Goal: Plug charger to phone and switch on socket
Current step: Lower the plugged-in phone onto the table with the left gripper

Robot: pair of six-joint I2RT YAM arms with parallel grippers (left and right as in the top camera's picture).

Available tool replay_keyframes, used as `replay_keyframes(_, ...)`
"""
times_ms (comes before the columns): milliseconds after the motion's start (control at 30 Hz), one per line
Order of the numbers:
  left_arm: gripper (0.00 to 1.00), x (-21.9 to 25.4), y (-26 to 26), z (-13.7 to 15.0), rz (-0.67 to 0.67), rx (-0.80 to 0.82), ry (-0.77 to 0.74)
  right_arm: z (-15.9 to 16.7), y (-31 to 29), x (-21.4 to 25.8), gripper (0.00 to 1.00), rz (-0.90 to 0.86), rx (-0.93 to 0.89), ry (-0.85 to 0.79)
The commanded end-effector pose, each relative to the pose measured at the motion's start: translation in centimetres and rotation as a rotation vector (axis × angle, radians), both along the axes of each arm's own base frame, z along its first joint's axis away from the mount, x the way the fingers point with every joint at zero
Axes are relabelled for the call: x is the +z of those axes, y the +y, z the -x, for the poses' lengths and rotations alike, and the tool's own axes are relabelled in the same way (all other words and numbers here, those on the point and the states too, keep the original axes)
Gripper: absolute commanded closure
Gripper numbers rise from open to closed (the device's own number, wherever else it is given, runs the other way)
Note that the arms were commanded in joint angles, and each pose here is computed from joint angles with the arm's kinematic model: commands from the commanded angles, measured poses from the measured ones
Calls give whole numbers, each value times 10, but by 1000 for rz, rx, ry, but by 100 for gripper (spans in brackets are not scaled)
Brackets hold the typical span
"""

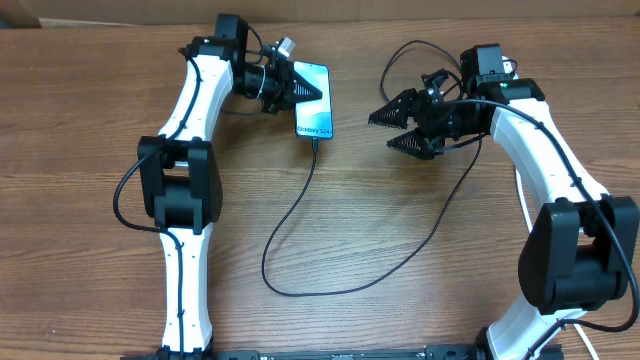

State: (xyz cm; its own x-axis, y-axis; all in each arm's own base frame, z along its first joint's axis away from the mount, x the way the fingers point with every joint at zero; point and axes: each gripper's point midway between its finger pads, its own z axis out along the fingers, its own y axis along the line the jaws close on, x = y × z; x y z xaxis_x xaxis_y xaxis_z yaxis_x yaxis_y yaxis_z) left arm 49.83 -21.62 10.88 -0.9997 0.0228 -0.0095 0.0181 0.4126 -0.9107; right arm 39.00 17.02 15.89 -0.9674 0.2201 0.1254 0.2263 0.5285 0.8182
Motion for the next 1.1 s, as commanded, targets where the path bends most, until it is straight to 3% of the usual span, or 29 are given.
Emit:
replay_keyframes(0,96,-23,-5,1,-5,-27,3,-2,-2,2,26,14,6,-26)
replay_keyframes(333,96,-57,-21,12,31,-82,35,-1,-2,2,27,15,8,-21)
replay_keyframes(567,96,-93,-15,13,-209,-68,40,1,-2,2,27,17,17,-24)
replay_keyframes(967,96,-101,-15,13,-268,-71,23,2,-2,1,27,18,19,-22)
replay_keyframes(1067,87,-102,-14,12,-272,-70,22,2,-2,1,26,18,19,-22)
